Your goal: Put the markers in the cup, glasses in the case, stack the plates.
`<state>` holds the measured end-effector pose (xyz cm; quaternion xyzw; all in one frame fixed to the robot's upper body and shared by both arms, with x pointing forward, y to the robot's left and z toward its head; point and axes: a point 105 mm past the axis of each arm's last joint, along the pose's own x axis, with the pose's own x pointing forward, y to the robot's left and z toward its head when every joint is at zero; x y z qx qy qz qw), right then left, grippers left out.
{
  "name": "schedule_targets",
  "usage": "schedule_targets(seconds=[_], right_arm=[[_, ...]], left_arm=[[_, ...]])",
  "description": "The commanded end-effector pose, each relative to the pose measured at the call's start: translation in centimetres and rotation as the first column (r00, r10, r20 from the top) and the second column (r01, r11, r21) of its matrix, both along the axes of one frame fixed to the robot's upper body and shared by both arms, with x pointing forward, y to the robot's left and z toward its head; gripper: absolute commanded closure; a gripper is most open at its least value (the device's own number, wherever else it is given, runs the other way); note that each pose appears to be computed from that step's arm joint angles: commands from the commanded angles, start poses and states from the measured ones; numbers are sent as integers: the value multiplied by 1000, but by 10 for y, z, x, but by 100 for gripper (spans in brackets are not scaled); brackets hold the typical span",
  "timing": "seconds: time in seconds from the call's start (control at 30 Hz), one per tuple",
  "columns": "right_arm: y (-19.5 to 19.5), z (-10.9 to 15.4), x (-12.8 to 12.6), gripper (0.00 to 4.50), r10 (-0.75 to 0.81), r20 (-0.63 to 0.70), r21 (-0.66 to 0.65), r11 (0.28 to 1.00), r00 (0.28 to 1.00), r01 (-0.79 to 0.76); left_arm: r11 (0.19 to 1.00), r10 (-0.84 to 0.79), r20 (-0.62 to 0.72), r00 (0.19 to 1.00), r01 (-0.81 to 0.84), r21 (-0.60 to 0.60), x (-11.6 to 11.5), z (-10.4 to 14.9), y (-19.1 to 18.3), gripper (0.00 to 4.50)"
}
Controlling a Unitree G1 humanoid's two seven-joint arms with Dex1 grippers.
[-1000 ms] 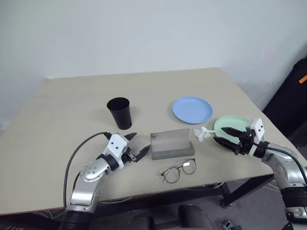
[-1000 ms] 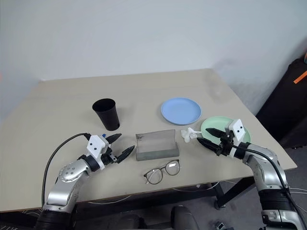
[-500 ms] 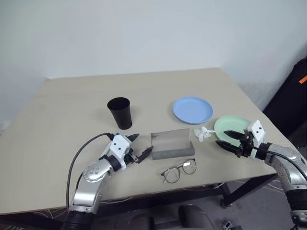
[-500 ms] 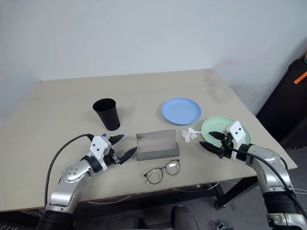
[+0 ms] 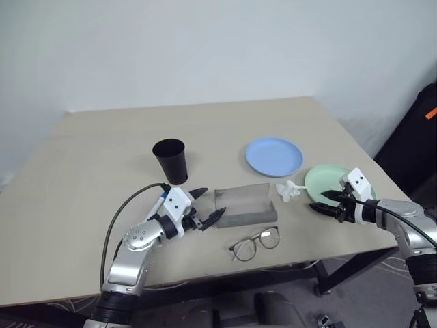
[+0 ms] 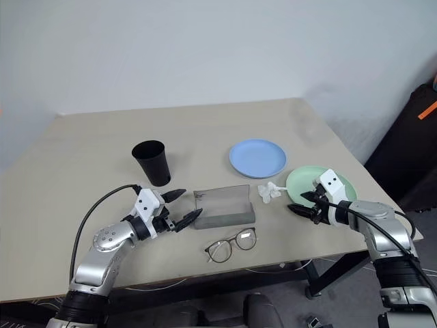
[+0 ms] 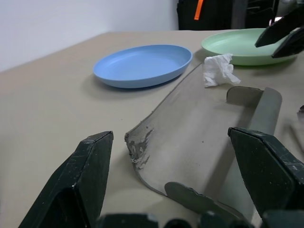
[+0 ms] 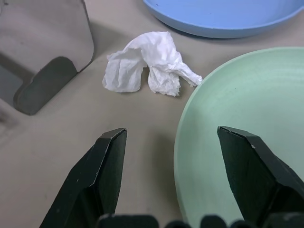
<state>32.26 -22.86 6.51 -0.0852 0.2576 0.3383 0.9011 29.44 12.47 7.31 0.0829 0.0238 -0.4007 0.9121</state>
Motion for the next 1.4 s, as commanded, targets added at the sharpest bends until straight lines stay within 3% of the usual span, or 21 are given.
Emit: schedule_targets(seconds=[0.03,0.6,0.97,1.4], right_arm=[[-3,6,5,119,-18,11,-24,1000,1000,18],[-1,-4,9,119,-31,-9,-89,996,999,30],[15,14,14,119,70,176,-112,992,982,-50],[19,6,11,119,93,184,-119,990,978,-72]], left_arm=[[1000,-26,49,998,26,-15,2,14,-5,39],[1000,-14,45,999,15,-11,-1,12,-4,39],[1000,-19,40,999,19,-10,-1,11,-3,39],[1000,-3,34,999,3,-5,-3,9,0,39]])
